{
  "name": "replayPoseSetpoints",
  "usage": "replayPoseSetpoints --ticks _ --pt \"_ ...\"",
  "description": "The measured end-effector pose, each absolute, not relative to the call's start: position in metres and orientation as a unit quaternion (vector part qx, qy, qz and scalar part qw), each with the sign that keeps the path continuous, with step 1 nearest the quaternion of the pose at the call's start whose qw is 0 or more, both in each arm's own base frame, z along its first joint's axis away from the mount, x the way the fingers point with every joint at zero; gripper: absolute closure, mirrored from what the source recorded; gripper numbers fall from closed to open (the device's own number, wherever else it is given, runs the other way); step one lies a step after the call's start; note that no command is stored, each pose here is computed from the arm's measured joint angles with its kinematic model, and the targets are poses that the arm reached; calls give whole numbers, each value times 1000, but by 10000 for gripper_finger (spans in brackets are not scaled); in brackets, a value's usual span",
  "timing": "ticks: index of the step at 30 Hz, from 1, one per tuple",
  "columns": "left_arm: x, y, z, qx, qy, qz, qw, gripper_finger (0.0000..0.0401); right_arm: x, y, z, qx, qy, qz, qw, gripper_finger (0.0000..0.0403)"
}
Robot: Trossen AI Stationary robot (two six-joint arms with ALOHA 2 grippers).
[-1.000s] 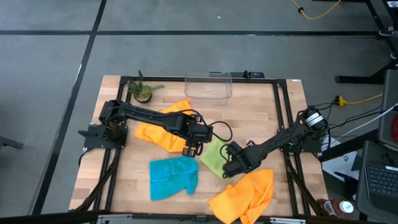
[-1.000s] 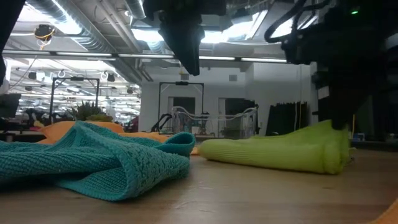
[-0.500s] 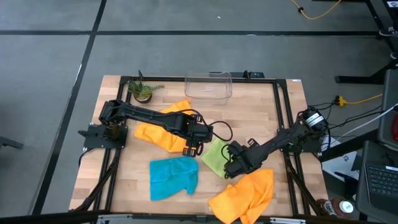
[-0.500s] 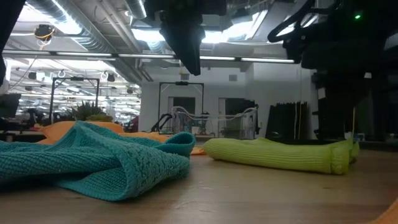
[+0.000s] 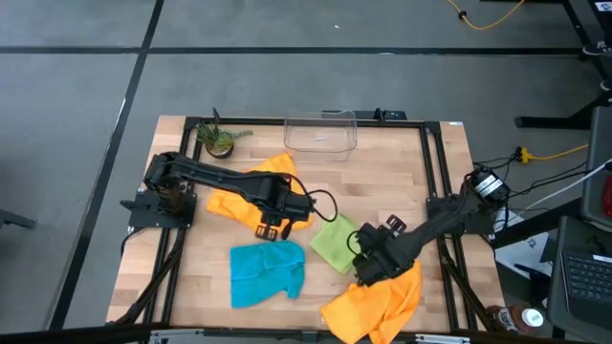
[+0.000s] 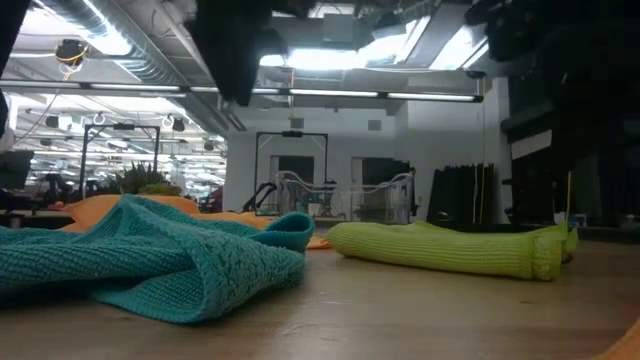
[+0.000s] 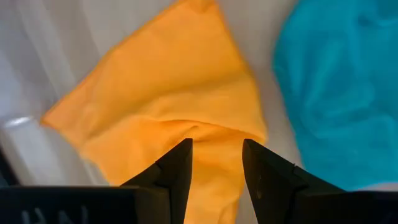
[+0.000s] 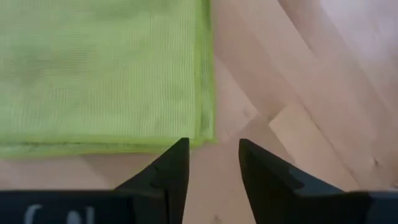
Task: Fold microfiber towels
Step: Fold the green microfiber cloth
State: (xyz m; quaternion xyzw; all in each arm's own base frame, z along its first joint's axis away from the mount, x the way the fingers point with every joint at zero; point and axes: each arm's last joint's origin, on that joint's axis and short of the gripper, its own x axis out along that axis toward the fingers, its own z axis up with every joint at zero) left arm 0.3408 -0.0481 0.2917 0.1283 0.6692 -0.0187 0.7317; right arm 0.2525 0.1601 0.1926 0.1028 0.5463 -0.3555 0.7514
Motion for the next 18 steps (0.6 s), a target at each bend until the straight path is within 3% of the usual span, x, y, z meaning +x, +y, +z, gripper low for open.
replayPoseSetpoints --ticks 7,13,18 --pt "319 -31 281 73 550 -115 824 268 245 172 190 124 499 -372 773 260" --pt "306 -17 236 29 493 -63 867 268 247 184 175 186 468 -336 796 260" --pt "305 -16 218 13 477 22 879 268 271 175 156 263 382 -329 823 264"
